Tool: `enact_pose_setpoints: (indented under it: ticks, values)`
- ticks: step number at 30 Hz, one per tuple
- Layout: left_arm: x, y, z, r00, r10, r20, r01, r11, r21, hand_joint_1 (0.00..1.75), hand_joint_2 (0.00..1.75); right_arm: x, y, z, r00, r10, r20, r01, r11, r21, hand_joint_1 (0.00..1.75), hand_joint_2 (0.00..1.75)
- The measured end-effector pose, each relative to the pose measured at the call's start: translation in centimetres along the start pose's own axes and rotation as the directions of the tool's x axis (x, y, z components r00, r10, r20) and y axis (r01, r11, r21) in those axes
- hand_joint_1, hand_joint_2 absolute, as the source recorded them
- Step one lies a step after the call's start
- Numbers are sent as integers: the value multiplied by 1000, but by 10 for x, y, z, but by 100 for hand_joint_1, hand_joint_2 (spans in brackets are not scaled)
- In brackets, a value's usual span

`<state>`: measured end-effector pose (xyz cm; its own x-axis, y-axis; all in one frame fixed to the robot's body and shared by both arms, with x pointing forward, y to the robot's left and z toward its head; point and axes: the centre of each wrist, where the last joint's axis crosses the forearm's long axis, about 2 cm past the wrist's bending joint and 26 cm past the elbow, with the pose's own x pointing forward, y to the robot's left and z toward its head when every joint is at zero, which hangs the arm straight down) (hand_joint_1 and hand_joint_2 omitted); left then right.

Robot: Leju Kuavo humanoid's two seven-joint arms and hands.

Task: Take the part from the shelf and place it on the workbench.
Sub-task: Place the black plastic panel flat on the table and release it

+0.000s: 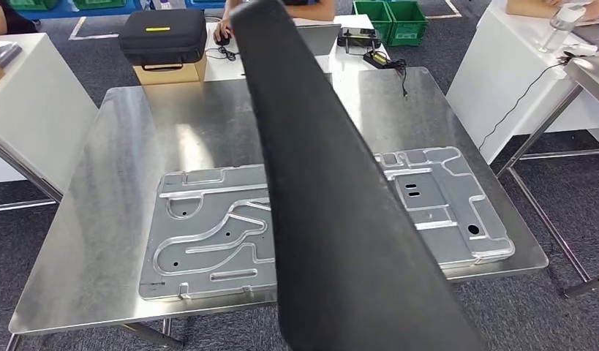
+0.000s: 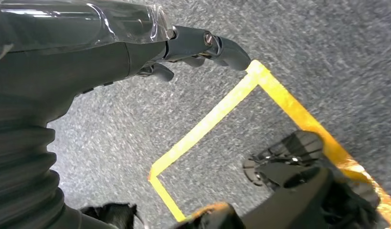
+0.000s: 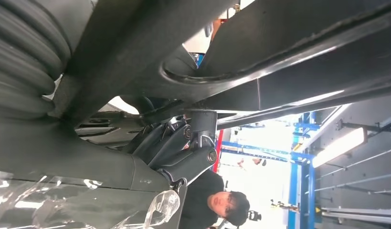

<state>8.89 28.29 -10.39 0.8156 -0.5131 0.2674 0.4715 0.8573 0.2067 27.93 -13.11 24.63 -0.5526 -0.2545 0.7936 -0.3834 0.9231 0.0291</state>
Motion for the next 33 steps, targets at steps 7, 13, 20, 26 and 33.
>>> enact_pose_setpoints:
  ticks: [7,13,20,26,33]
  values:
    - [7,2,-1,1000,-7,13,7,1000,7,0,175,2,-1,-1,1000,3,10,-3,1000,0,175,175]
    - [9,3,-1,1000,-15,12,15,1000,10,0,175,1,-2,0,1000,6,8,-6,1000,-1,175,175]
    - [8,3,-1,1000,-16,6,16,1000,8,0,175,2,-2,0,1000,10,11,-10,1000,-3,175,175]
    - [9,3,-1,1000,-16,8,15,1000,7,0,175,3,-4,-1,1000,15,13,-15,1000,-6,175,175]
    - [8,0,-1,1000,-15,7,15,1000,-2,0,175,3,-5,-1,1000,20,7,-20,1000,-6,175,175]
